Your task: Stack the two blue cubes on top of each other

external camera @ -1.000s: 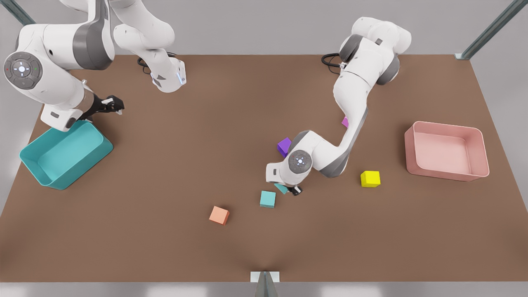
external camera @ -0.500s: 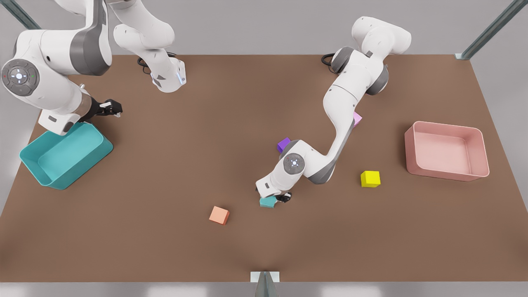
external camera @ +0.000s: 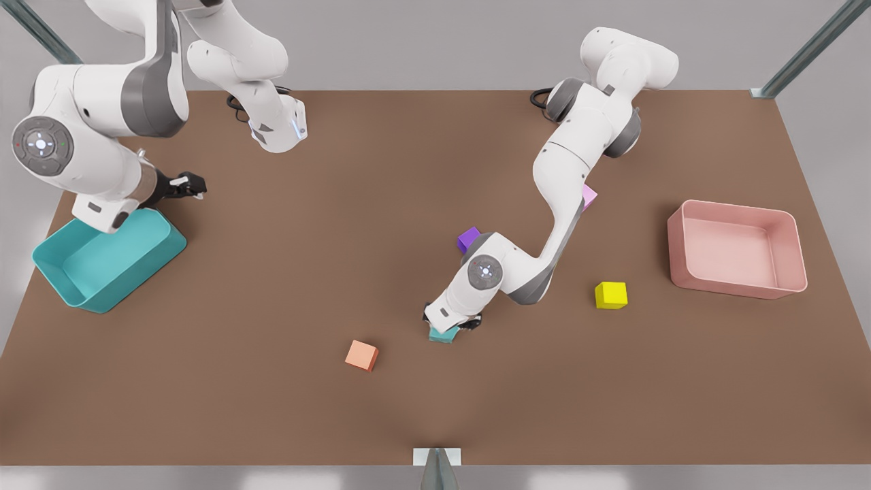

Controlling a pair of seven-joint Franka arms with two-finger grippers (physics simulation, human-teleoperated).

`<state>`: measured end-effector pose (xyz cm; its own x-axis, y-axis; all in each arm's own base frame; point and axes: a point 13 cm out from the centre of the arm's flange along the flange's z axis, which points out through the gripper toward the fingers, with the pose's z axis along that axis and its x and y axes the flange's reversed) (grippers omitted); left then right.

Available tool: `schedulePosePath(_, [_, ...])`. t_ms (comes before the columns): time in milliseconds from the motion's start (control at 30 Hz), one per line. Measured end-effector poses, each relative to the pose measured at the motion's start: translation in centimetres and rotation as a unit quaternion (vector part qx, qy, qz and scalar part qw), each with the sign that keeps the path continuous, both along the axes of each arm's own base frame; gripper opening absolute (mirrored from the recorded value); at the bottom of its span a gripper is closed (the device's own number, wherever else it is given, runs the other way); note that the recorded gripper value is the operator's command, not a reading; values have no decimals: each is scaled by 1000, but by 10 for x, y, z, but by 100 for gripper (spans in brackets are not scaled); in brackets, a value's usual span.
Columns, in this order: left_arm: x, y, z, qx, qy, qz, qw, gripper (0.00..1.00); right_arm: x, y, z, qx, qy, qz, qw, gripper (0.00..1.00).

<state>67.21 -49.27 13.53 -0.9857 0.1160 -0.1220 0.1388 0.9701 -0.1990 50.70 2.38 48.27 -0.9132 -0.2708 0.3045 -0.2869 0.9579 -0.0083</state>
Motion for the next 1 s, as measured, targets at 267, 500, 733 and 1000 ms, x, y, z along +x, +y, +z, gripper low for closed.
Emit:
schedulePosePath(267, [-8,3,-16,5,23,22,999,100,1,2,-3,2,3,0,1000,100])
schedulePosePath(500, [-7,3,-12,3,26,32,999,100,1,-1,-4,4,5,-4,1000,100])
schedulePosePath(733, [-2,7,28,2,19,40,999,100,1,-4,0,5,0,-5,1000,100])
schedulePosePath(1000, [26,294,293,61,35,164,984,100,1,-5,5,2,-6,-3,1000,100])
